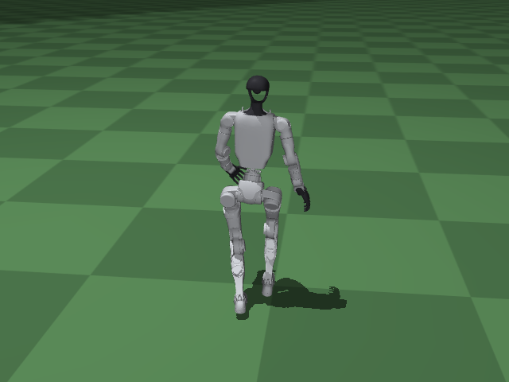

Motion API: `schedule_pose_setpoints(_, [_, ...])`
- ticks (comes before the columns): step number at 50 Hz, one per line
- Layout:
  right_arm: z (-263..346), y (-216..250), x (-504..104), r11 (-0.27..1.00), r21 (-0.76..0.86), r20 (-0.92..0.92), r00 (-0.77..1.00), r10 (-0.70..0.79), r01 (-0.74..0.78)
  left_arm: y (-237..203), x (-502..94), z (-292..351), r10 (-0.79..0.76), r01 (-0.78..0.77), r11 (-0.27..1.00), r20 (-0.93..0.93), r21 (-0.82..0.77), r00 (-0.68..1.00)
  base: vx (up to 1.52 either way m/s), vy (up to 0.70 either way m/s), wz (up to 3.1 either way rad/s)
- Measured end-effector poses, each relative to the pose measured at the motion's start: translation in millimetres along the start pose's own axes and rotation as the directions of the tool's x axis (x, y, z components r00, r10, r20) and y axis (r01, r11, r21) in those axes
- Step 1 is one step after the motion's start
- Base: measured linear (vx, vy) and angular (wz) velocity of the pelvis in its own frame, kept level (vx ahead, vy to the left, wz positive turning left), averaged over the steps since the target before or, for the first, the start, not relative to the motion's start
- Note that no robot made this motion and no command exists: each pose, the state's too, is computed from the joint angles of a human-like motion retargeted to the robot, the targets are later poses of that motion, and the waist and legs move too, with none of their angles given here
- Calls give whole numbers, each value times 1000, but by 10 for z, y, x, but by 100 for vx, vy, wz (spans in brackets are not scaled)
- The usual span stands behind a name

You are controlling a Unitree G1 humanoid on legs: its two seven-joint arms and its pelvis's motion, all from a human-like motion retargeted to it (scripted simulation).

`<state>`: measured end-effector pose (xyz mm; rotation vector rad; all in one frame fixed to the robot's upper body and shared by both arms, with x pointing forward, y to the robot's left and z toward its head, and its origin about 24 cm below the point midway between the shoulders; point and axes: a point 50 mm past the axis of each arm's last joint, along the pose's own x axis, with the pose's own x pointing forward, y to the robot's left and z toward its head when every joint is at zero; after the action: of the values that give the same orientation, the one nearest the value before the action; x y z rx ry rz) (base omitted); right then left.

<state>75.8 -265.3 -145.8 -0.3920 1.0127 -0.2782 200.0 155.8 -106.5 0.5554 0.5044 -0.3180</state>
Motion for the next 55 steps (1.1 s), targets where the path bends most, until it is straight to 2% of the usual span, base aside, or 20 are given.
schedule_pose_setpoints(8, [432, 54, 88, 1000, -2, 148, 989, 16, -16, -252, -282, -490, -91, 92, 996, -206, -8, 974, -2, -6, -58])
schedule_pose_setpoints(20, [1168, 126, 140, 998, 19, 374, 926, 45, -56, -264, -556, -845, -41, 8, 995, -345, -95, 938, 0, 0, 0])
schedule_pose_setpoints(28, [1172, 223, 112, 995, -8, 384, 918, 99, -103, -286, -623, -918, -35, -7, 994, -378, -108, 925, 1, 0, 5])
schedule_pose_setpoints(37, [767, 242, 81, 990, 27, 271, 954, 124, -137, -147, -413, -689, 7, -26, 998, -281, -64, 960, 2, 2, 22])
schedule_pose_setpoints(47, [486, 39, 73, 998, 46, 190, 982, 21, -30, 107, -56, -178, 91, -93, 996, -90, -18, 992, 0, 0, 0])
schedule_pose_setpoints(55, [252, -51, 60, 999, 49, 92, 995, -24, 20, 139, 69, 111, 69, -70, 997, 36, 14, 997, 0, 0, 0])
